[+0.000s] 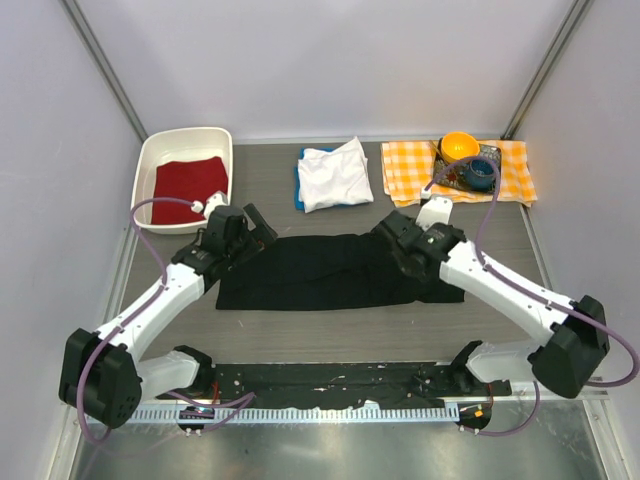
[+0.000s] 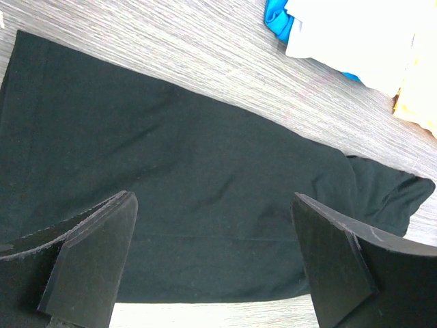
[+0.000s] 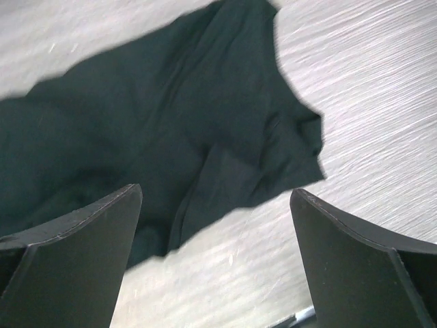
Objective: Fold and stack the t-shirts
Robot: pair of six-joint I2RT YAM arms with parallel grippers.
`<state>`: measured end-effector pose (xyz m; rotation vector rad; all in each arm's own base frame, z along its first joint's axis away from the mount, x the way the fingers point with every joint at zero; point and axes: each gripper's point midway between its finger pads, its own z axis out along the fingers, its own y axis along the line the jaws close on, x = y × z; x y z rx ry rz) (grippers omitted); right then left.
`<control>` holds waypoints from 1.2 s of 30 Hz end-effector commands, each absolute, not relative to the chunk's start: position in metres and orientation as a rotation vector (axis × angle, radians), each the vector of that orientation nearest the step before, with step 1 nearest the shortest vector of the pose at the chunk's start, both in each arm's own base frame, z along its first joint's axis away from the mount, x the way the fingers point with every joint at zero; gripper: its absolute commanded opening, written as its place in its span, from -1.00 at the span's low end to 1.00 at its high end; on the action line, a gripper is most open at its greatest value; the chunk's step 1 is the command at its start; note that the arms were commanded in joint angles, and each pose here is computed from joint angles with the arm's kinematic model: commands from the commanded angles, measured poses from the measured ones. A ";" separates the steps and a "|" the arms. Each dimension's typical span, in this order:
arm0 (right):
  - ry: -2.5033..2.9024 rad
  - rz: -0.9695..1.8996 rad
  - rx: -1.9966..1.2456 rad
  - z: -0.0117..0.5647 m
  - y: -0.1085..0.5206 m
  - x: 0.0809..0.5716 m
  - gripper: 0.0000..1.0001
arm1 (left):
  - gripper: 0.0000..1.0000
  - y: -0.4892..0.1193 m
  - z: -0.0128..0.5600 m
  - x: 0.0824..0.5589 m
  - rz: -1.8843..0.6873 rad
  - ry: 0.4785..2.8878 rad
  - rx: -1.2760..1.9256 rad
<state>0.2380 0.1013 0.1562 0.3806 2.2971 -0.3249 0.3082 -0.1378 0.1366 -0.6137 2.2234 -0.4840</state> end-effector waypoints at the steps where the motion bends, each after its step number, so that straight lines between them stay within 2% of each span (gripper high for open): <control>1: 2.239 -0.497 0.379 0.154 0.074 0.278 0.93 | 1.00 -0.144 0.158 0.319 -0.515 2.177 -0.576; 5: 2.296 -0.518 0.433 0.122 0.066 0.297 0.93 | 1.00 -0.144 0.155 0.321 -0.505 2.187 -0.575; 11: 2.368 -0.531 0.431 0.092 0.067 0.300 0.93 | 0.99 -0.143 0.150 0.323 -0.481 2.197 -0.568; 22: 2.507 -0.575 0.413 0.057 0.053 0.253 0.93 | 1.00 -0.146 0.143 0.324 -0.495 2.208 -0.578; 36: 2.499 -0.423 0.467 0.092 0.060 0.195 0.91 | 1.00 -0.153 0.145 0.321 -0.529 2.199 -0.577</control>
